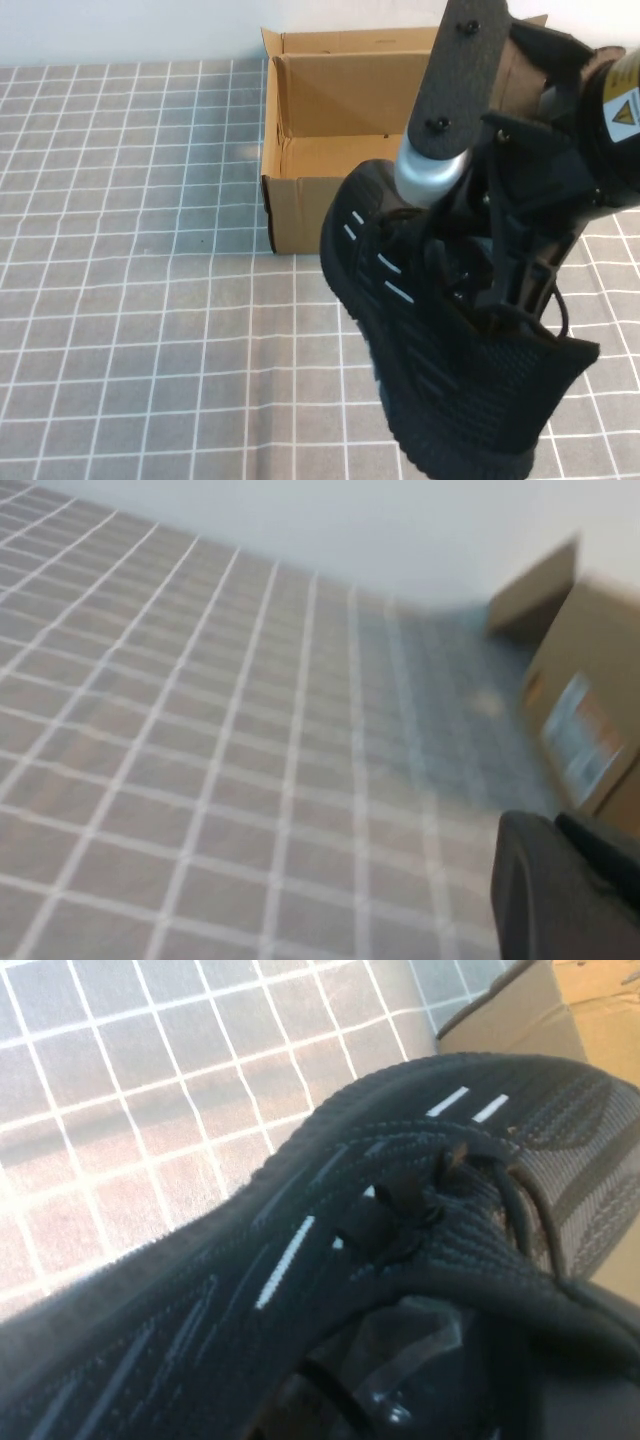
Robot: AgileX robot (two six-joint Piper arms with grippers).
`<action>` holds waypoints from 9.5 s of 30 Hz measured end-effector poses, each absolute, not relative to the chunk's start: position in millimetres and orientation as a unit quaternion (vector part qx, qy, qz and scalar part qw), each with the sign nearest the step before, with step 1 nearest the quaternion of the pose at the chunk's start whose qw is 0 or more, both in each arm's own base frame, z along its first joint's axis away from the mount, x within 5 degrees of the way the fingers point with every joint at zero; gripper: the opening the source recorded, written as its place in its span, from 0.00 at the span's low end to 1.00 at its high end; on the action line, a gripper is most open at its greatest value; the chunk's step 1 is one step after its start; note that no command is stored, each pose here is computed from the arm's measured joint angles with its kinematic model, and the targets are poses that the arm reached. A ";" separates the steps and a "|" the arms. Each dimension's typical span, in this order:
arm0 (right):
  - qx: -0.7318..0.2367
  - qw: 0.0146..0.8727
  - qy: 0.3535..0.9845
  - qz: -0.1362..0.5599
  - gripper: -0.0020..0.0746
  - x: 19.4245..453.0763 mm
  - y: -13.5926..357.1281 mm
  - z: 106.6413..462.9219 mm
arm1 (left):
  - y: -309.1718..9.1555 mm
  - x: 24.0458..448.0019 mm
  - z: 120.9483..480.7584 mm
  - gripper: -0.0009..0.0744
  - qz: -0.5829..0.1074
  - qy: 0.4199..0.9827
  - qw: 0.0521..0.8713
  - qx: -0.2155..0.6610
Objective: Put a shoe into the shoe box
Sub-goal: Hand over the shoe, then place the shoe in the shoe box
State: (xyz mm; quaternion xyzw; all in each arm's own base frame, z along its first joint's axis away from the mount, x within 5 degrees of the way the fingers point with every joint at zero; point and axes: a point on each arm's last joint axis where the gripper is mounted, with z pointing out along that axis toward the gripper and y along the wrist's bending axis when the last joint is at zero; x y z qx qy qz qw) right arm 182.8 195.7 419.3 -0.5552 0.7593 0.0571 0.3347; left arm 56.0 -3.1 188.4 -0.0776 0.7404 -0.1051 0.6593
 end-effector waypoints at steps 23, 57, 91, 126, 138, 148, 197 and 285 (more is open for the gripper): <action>-0.549 0.312 0.773 0.059 0.02 220.3 236.8 400.9 | -7.0 60.6 261.3 0.01 -0.132 0.752 0.640 -0.083; -0.394 0.336 0.854 0.053 0.02 336.5 235.0 415.7 | -170.9 220.6 348.9 0.01 -0.224 0.720 0.540 0.374; -0.374 0.331 0.862 0.085 0.02 341.0 235.9 413.0 | -206.6 250.6 302.2 0.87 -0.149 0.750 0.536 0.359; -0.376 0.310 0.870 0.079 0.07 339.1 232.4 411.1 | -204.0 253.9 304.3 0.04 -0.112 0.736 0.555 0.370; -0.372 0.330 0.865 0.060 0.37 333.3 223.8 424.6 | -183.7 277.6 323.8 0.03 -0.135 0.730 0.544 0.391; -0.354 0.383 0.850 0.070 0.04 302.9 202.4 468.7 | -175.0 341.8 344.4 0.03 -0.145 0.701 0.538 0.444; -0.342 0.373 0.857 0.098 0.01 263.5 180.7 477.6 | -209.9 501.2 217.6 0.03 -0.247 0.677 0.511 0.468; -0.221 0.547 0.779 0.213 0.01 28.2 24.8 387.2 | -55.6 147.4 365.1 0.01 -0.076 0.730 0.641 0.224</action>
